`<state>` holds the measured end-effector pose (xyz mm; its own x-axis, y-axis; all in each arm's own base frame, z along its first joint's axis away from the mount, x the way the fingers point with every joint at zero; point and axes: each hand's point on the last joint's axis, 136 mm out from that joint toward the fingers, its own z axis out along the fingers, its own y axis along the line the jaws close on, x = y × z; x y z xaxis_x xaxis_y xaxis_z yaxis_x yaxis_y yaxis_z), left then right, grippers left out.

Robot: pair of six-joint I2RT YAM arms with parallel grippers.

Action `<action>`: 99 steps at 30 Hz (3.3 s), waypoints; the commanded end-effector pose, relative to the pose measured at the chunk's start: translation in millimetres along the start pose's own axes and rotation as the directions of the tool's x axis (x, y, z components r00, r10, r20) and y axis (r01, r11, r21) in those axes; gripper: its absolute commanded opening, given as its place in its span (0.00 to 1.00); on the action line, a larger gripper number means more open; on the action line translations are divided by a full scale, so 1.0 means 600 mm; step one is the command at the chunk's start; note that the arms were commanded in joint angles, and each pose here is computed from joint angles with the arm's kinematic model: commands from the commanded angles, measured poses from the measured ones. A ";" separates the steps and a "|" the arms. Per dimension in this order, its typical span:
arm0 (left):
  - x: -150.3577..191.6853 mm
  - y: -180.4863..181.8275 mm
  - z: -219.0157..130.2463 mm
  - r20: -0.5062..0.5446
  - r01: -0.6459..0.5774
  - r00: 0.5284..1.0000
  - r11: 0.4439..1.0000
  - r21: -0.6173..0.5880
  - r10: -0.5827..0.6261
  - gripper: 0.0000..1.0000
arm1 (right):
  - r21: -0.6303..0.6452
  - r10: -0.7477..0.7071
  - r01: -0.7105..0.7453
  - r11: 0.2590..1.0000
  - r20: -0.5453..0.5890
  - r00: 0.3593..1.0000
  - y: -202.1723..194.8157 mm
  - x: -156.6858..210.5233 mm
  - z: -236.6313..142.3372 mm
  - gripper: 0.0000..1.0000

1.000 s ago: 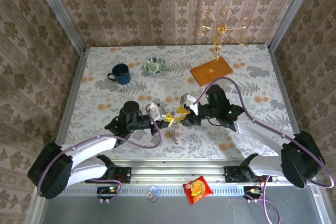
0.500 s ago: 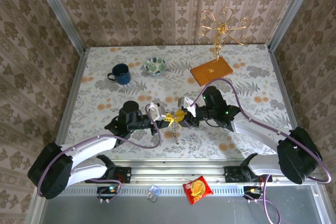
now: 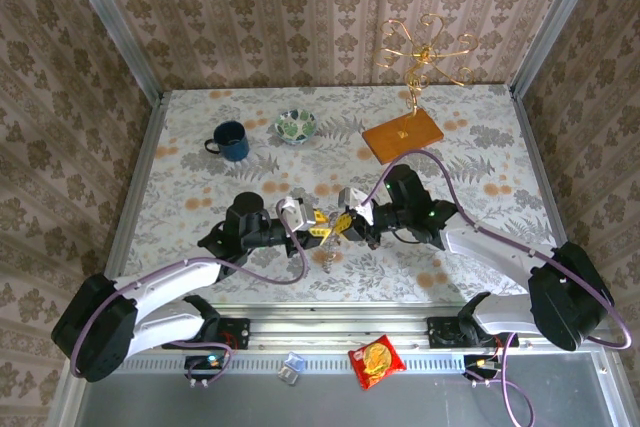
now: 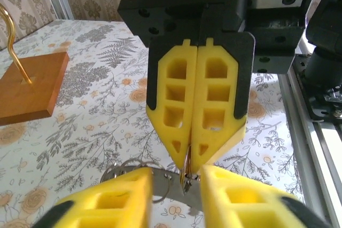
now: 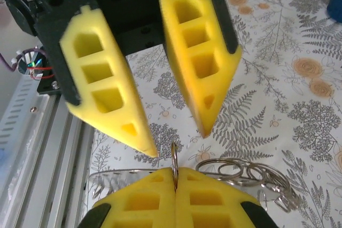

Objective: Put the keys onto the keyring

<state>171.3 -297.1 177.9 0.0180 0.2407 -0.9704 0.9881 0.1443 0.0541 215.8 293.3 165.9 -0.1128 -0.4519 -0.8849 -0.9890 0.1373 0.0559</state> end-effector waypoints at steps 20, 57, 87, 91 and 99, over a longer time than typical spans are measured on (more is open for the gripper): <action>-0.010 0.003 -0.005 -0.046 -0.068 0.997 0.997 0.037 0.070 0.33 | -0.015 -0.132 0.131 0.991 -0.150 0.980 0.007 -0.021 -0.004 0.00; -0.012 -0.002 -0.007 0.023 -0.056 0.998 0.998 0.029 0.055 0.00 | 0.165 0.100 -0.104 0.981 0.036 0.994 0.004 -0.034 -0.050 0.43; -0.012 -0.001 -0.008 0.052 -0.054 0.997 0.999 0.008 0.053 0.00 | 0.117 0.278 -0.290 0.950 0.110 0.954 0.009 -0.034 -0.038 0.39; -0.012 -0.001 -0.007 0.052 -0.054 0.997 0.998 0.012 0.053 0.00 | 0.153 0.185 -0.199 0.968 0.098 0.978 -0.001 -0.030 -0.032 0.36; -0.015 -0.005 -0.006 0.069 -0.056 0.996 0.998 0.027 0.054 0.00 | 0.122 0.017 -0.031 0.992 0.112 0.994 0.006 -0.039 -0.023 0.35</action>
<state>170.2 -293.4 175.9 0.0569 0.2321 -0.9710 0.9883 0.1249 0.0877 215.4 282.3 178.6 -0.2411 -0.3641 -0.8996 -0.9350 0.3354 0.1149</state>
